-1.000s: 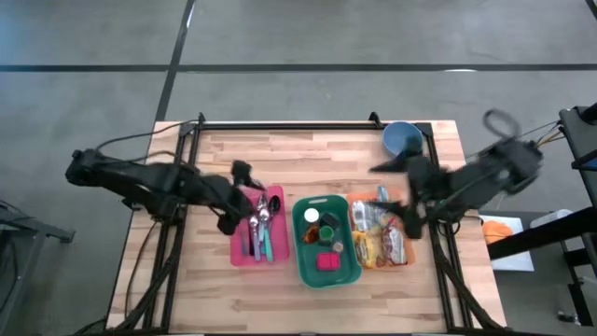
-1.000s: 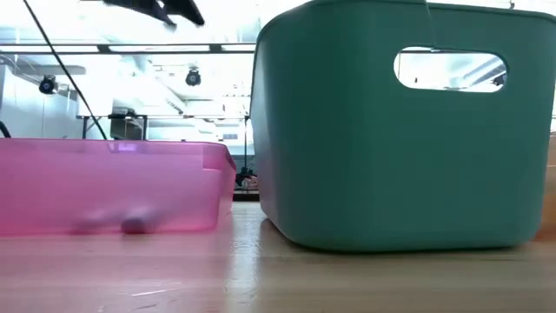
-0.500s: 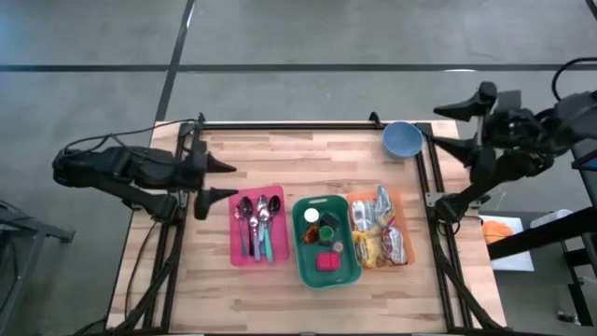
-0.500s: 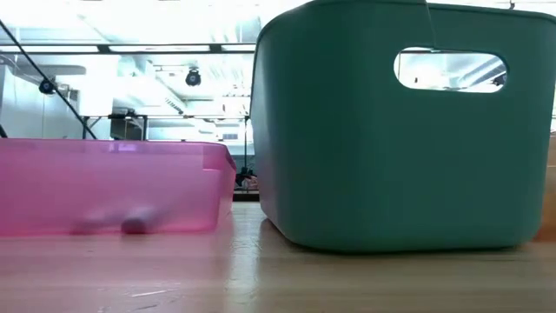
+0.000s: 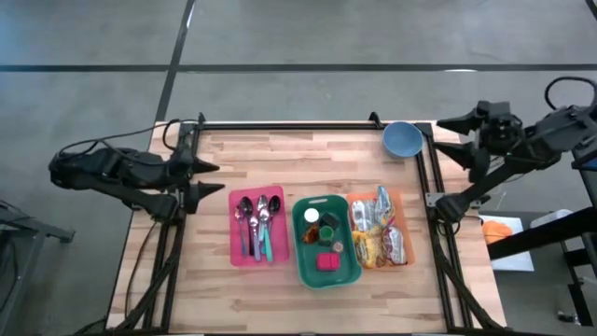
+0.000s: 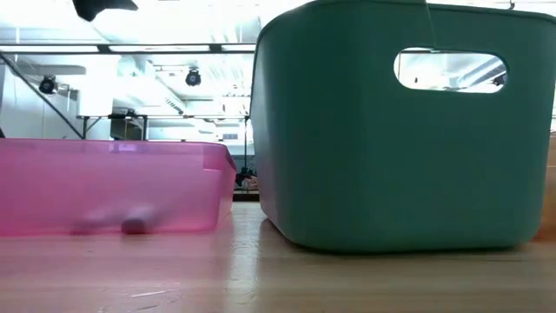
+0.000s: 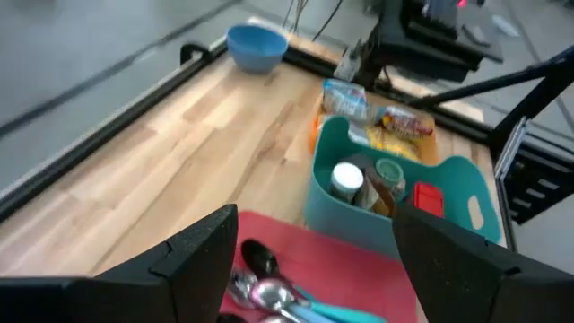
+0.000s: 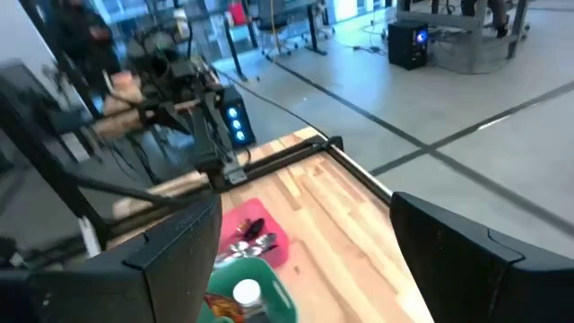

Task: Pick & Place Food Item
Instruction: Return to Home Position

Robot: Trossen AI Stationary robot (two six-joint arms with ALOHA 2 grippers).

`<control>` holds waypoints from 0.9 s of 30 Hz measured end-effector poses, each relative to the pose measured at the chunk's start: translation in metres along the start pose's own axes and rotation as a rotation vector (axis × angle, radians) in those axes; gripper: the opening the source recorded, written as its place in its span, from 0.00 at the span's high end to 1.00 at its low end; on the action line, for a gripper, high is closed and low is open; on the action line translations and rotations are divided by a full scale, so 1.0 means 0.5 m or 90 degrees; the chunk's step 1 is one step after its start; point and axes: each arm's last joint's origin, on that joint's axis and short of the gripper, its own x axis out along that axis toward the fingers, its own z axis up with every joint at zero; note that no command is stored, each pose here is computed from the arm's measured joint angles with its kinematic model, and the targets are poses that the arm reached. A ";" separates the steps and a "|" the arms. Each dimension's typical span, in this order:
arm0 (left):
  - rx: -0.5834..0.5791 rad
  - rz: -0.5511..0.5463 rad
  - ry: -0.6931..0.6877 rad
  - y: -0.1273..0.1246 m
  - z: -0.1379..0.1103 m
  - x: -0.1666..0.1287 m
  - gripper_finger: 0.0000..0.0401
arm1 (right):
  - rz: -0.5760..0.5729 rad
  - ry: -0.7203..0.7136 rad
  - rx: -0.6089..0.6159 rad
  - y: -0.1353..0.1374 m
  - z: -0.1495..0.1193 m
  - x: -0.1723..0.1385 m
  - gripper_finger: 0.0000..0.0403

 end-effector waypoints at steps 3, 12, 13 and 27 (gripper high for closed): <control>0.016 -0.012 -0.024 0.015 -0.030 0.002 0.25 | 0.007 -0.007 0.038 -0.015 -0.036 0.004 0.21; -0.007 -0.180 -0.111 0.055 -0.161 0.041 0.25 | 0.090 -0.024 0.038 -0.015 -0.164 0.057 0.21; -0.004 -0.193 -0.120 0.059 -0.175 0.046 0.25 | 0.114 -0.032 0.027 -0.014 -0.175 0.062 0.21; 0.010 -0.224 -0.196 0.102 -0.275 0.069 0.26 | 0.319 -0.122 0.063 -0.054 -0.325 0.081 0.21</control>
